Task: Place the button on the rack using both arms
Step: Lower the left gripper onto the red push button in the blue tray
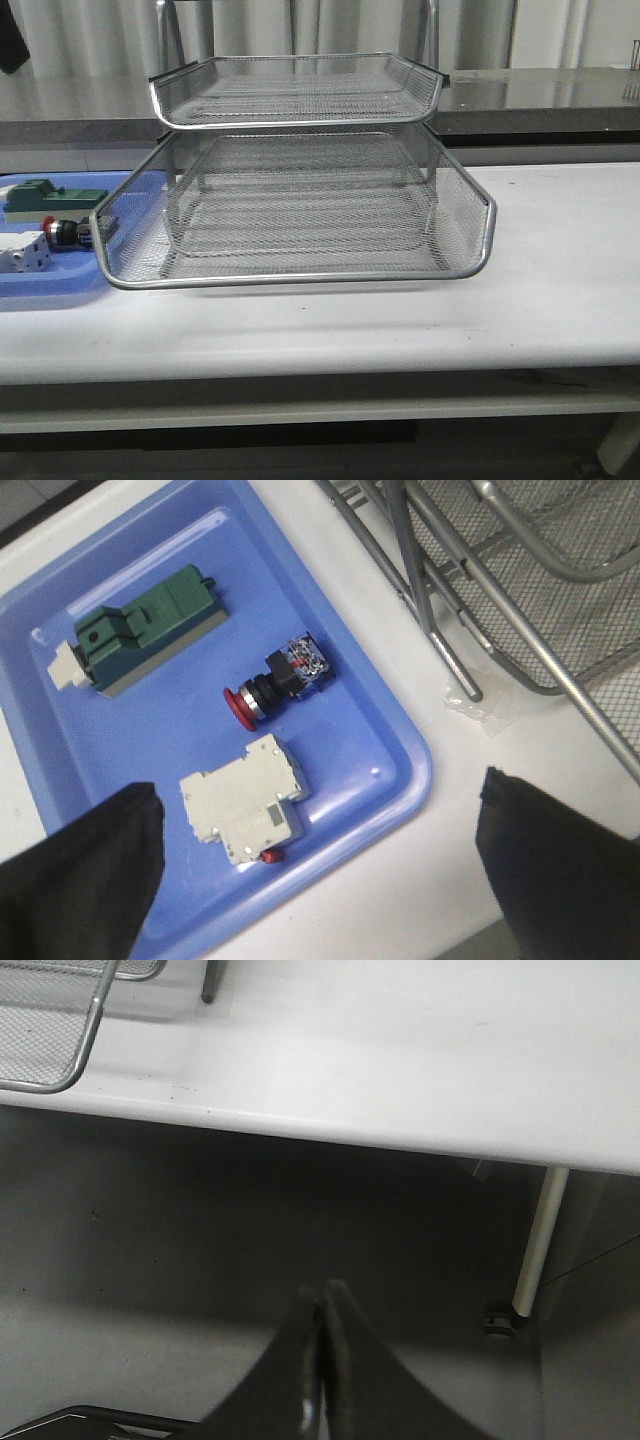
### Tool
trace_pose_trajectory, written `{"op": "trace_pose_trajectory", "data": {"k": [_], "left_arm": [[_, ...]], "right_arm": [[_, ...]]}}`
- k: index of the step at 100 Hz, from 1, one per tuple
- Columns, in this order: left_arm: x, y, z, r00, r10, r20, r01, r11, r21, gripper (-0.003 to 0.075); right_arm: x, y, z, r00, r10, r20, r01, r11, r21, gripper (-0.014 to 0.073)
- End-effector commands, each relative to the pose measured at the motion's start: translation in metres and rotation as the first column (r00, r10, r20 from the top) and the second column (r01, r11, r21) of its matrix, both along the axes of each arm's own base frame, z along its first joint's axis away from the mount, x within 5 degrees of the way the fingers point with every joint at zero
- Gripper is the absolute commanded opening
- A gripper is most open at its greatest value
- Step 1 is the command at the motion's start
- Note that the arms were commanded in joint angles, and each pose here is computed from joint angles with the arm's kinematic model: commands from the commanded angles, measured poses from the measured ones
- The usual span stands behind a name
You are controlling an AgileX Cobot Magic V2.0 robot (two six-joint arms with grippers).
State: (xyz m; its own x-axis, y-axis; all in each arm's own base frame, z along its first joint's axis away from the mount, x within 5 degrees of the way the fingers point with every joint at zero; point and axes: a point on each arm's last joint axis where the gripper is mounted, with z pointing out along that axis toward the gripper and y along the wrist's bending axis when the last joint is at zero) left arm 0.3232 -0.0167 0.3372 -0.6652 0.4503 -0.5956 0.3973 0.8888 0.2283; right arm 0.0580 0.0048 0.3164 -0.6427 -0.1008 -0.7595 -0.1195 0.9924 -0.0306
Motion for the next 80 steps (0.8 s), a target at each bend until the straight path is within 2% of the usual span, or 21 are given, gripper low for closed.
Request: {"op": "trace_pose_trajectory", "data": {"k": [1,20,40,51,80], "left_arm": [[0.01,-0.001,0.022,0.988,-0.054,0.146,0.049,0.998,0.038,0.0606],[0.048,0.0,0.016,0.981,-0.144,0.131,0.124,0.981,0.149,0.0606],[0.091,0.004,-0.005,0.978,-0.207,-0.013,0.203,0.941,0.27,0.0606],[0.11,0.004,-0.022,0.965,-0.244,-0.091,0.26,0.92,0.293,0.0606],[0.144,0.004,-0.059,0.947,-0.283,-0.154,0.318,0.894,0.314,0.0606]], "right_arm": [[0.003,0.0,0.014,0.996,-0.001,0.084,0.0,1.0,0.002,-0.007],[0.003,0.0,0.014,0.996,-0.001,0.084,0.0,1.0,0.002,-0.007],[0.003,0.0,0.014,0.996,-0.001,0.084,0.0,1.0,0.002,-0.007],[0.003,0.0,0.014,0.996,-0.001,0.084,0.0,1.0,0.002,-0.007],[0.003,0.0,0.014,0.996,-0.001,0.084,0.0,1.0,0.002,-0.007]]}}
